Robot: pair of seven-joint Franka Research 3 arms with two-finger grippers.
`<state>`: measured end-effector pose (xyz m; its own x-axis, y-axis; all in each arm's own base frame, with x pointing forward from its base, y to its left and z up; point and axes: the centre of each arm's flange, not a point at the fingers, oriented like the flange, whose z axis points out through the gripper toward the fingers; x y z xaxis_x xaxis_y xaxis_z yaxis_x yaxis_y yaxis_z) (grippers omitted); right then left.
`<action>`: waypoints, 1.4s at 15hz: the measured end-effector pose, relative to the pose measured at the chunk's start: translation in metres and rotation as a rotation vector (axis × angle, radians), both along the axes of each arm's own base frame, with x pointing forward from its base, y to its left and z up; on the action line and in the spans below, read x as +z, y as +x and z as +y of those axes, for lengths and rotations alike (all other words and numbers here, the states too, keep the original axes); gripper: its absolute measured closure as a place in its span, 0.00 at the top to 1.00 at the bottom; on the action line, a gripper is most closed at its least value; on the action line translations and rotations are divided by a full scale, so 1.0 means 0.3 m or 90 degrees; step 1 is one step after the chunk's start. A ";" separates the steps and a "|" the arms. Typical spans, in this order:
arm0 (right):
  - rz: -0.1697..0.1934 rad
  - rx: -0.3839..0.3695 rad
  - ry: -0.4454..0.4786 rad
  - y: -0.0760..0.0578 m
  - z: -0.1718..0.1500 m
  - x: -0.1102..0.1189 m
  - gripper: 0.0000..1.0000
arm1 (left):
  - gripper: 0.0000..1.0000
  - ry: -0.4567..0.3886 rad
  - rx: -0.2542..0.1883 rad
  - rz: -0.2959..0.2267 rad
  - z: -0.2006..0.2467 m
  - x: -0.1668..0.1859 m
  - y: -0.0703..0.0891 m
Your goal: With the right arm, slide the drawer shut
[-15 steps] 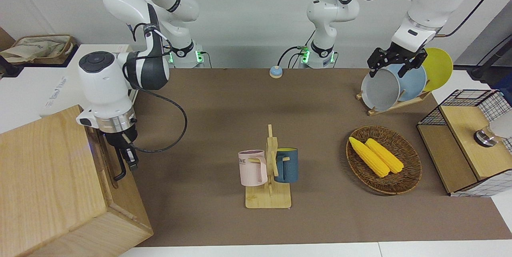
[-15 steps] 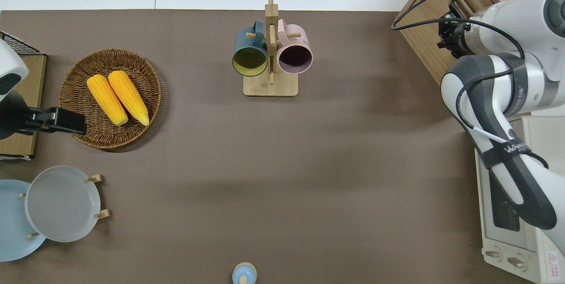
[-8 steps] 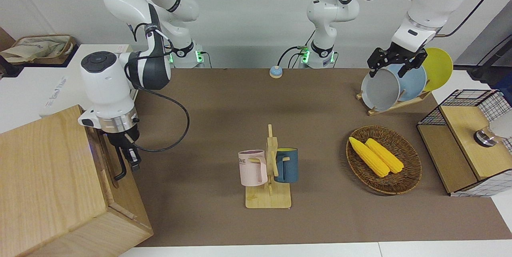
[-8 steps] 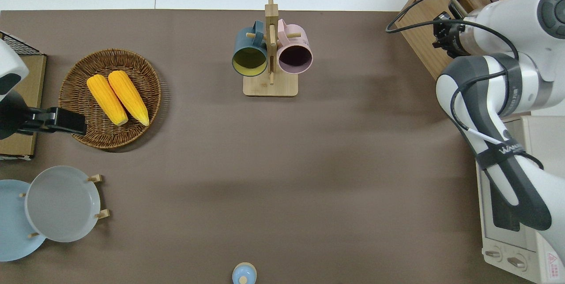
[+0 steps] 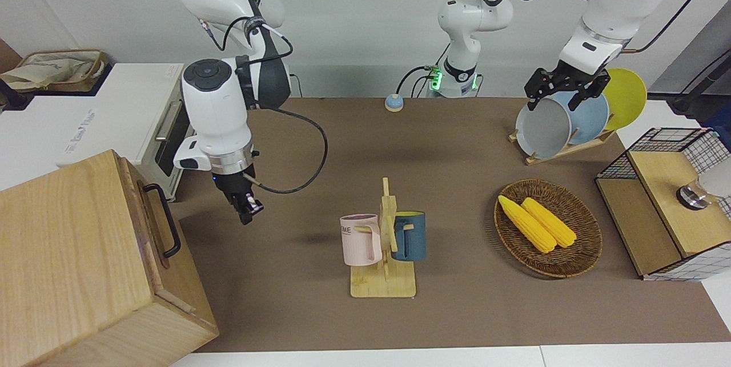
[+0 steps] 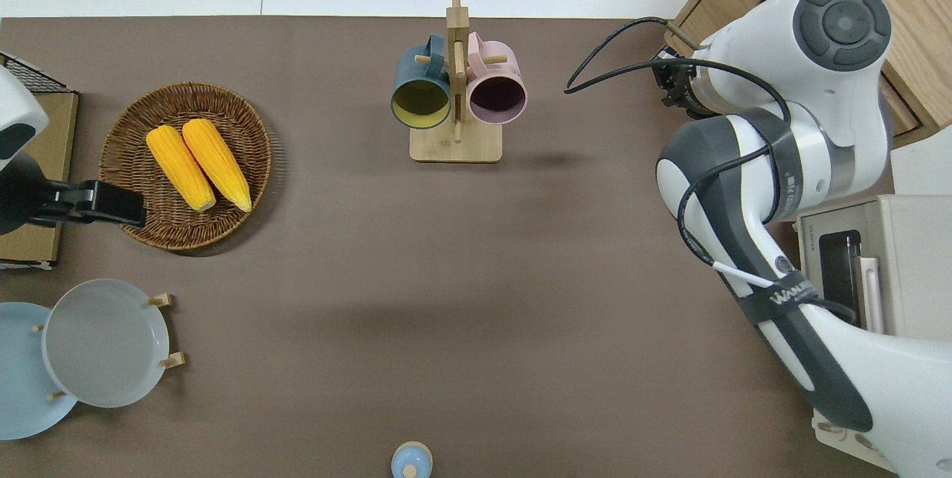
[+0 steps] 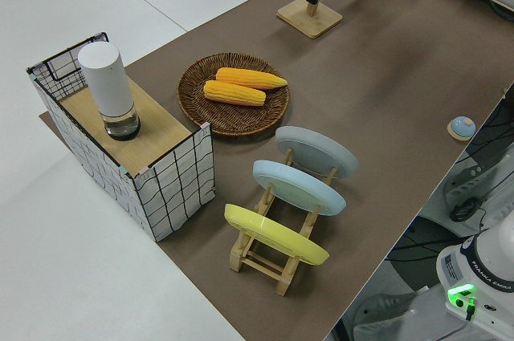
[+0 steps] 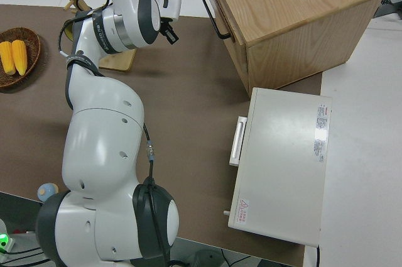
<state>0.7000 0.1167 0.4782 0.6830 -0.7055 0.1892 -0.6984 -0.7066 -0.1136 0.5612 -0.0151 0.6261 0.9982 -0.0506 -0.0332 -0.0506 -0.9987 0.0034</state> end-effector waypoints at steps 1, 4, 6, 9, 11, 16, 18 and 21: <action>0.007 0.014 -0.005 -0.019 0.024 0.014 0.01 | 1.00 0.000 0.000 0.000 0.000 0.000 0.000; 0.053 0.092 -0.006 -0.097 0.074 0.070 0.01 | 1.00 0.000 0.000 0.000 0.000 0.000 0.000; 0.093 0.161 -0.018 -0.156 0.069 0.116 0.01 | 1.00 0.000 0.000 0.000 0.000 0.000 0.000; 0.142 0.281 -0.043 -0.251 0.047 0.207 0.01 | 1.00 0.000 0.000 0.000 0.000 0.000 0.000; 0.155 0.349 -0.054 -0.303 0.030 0.265 0.01 | 1.00 0.000 0.000 0.000 0.000 0.000 0.000; 0.159 0.482 -0.056 -0.383 -0.039 0.379 0.01 | 1.00 0.000 0.000 0.000 0.000 0.000 0.000; 0.157 0.522 -0.053 -0.401 -0.069 0.409 0.01 | 1.00 0.000 0.000 0.000 0.000 0.000 0.000; 0.154 0.547 -0.044 -0.408 -0.100 0.421 0.05 | 1.00 0.000 0.000 0.000 0.000 0.000 0.000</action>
